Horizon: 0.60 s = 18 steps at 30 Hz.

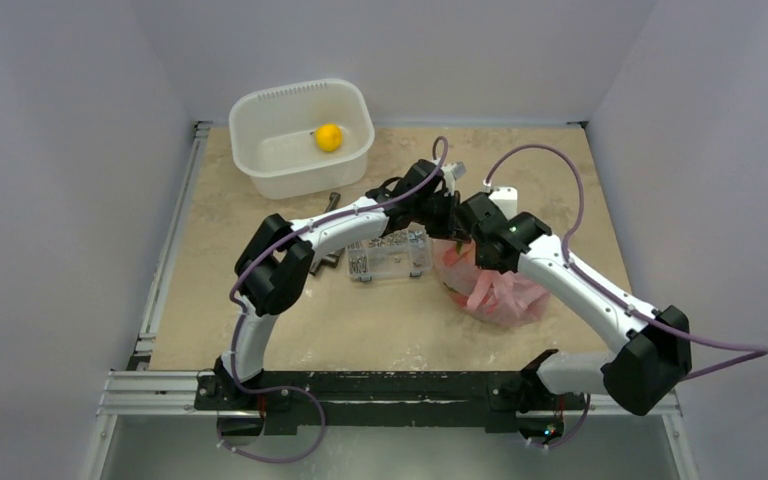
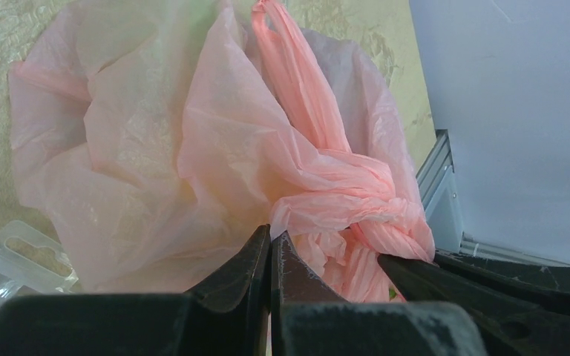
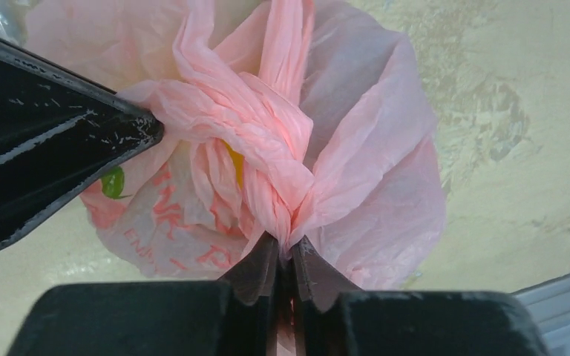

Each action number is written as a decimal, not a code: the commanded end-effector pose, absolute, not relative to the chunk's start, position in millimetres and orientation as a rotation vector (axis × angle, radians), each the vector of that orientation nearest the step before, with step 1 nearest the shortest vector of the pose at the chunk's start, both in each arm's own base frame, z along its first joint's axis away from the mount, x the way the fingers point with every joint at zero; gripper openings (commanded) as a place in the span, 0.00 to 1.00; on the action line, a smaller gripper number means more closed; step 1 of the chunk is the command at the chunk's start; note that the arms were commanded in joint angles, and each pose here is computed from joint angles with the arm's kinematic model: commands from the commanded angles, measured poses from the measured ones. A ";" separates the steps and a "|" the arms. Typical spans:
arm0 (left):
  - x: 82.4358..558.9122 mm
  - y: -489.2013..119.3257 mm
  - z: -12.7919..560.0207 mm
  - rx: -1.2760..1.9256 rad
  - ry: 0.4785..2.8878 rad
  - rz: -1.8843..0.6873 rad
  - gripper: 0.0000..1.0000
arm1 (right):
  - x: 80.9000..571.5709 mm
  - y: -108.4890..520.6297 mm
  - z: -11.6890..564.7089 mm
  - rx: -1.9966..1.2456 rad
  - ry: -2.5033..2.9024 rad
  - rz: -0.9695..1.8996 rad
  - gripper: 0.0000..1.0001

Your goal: Take the fake fruits out of the plastic bag

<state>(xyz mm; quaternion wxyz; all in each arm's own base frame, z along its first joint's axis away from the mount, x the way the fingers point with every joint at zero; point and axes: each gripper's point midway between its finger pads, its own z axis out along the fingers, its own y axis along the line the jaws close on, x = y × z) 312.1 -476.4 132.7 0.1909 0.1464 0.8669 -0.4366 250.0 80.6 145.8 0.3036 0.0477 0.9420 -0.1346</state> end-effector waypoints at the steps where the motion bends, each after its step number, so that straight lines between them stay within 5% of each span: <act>1: 317.3 -484.7 156.5 0.387 2.362 -1.311 0.00 | 258.2 83.9 179.9 0.352 2.335 -0.198 0.00; 9: 324.8 -480.6 153.2 0.340 2.360 -1.340 0.00 | 239.0 92.7 255.3 0.604 1.813 0.507 0.00; 17: 318.3 -473.5 184.4 0.545 2.224 -1.320 0.00 | 227.8 71.2 239.2 0.615 1.809 0.417 0.00; 18: 317.3 -470.6 192.6 0.576 2.187 -1.310 0.07 | 227.1 69.5 237.9 0.609 1.823 0.395 0.00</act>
